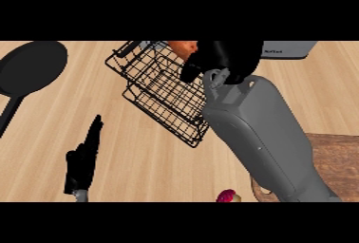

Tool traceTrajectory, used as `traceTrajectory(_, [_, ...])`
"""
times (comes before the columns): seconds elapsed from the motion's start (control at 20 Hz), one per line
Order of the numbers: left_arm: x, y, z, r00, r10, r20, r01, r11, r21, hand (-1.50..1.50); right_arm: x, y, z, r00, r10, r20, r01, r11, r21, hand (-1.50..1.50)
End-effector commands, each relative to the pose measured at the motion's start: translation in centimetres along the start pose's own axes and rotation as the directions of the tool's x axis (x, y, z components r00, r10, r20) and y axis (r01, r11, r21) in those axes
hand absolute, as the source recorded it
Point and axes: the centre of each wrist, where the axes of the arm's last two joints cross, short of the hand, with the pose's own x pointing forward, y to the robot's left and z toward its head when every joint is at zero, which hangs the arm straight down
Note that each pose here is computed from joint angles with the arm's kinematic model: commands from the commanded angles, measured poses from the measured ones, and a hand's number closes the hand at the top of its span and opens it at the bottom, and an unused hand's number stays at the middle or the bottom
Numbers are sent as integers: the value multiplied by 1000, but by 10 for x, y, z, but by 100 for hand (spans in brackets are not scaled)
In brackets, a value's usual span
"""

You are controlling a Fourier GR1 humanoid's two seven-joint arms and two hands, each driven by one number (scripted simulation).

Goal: Pick the sweet potato from the cutting board and place it in the tiered basket

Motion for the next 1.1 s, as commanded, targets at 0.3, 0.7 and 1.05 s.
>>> traceTrajectory(0.3, [-9,-13,8,997,11,-73,-14,999,-37,0,-29,32,-29,890,-361,-279,381,925,18,-150])
traceTrajectory(0.7, [-18,-7,1,996,-6,-87,5,1000,-17,0,-23,31,-25,739,-649,-180,648,758,-71,-150])
traceTrajectory(1.05, [-20,6,10,996,9,-85,-7,1000,17,0,-28,15,-28,680,-730,-70,668,656,-352,-150])
